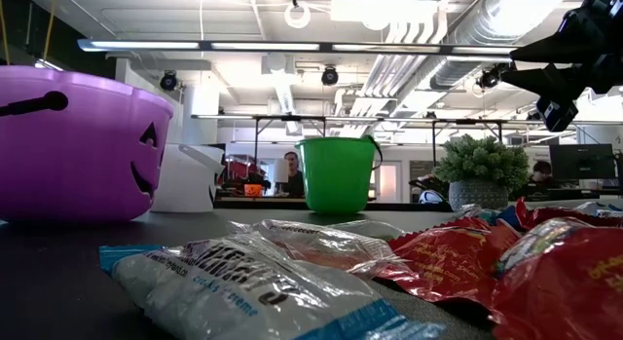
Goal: Sort candy
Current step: Put the red candy into the white bucket
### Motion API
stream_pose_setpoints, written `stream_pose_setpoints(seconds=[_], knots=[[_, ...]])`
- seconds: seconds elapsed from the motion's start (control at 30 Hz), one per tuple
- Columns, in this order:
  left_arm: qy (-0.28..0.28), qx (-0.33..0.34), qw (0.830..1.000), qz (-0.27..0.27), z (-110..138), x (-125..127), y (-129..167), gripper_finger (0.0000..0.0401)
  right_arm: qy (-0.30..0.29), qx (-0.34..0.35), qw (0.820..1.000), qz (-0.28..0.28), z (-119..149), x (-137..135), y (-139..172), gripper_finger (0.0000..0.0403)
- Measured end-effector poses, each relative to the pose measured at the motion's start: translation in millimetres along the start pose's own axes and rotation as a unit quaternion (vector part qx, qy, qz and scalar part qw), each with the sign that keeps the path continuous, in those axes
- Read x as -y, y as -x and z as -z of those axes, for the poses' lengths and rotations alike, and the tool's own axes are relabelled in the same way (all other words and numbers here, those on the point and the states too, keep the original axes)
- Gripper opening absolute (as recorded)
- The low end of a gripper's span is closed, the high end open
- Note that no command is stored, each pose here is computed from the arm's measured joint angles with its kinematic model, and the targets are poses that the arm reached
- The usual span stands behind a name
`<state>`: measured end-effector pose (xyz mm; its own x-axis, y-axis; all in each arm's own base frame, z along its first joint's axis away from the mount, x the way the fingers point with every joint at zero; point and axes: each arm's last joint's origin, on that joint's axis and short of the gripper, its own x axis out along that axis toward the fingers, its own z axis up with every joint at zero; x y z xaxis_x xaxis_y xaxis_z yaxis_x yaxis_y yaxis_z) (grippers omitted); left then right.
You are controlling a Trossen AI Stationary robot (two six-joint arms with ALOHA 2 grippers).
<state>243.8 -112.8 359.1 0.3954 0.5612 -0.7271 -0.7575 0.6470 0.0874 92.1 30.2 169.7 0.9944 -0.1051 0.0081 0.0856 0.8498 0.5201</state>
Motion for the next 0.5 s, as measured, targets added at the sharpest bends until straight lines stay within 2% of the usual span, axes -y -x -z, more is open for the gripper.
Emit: stream_pose_setpoints(seconds=[0.23,0.43,0.5], knots=[[-0.059,-0.024,0.994,-0.087,-44.0,-29.2,-42.8,0.0019,0.000,-0.001,1.000,-0.001,0.1,-0.1,0.0,0.0126],[-0.070,-0.045,0.984,-0.159,-78.6,-70.5,-72.4,0.0019,0.000,-0.001,1.000,-0.001,0.0,-0.1,0.0,0.0126],[-0.064,-0.062,0.982,-0.169,-89.9,-85.6,-83.5,0.0019,0.000,-0.001,1.000,-0.001,-0.1,-0.1,0.0,0.0126]])
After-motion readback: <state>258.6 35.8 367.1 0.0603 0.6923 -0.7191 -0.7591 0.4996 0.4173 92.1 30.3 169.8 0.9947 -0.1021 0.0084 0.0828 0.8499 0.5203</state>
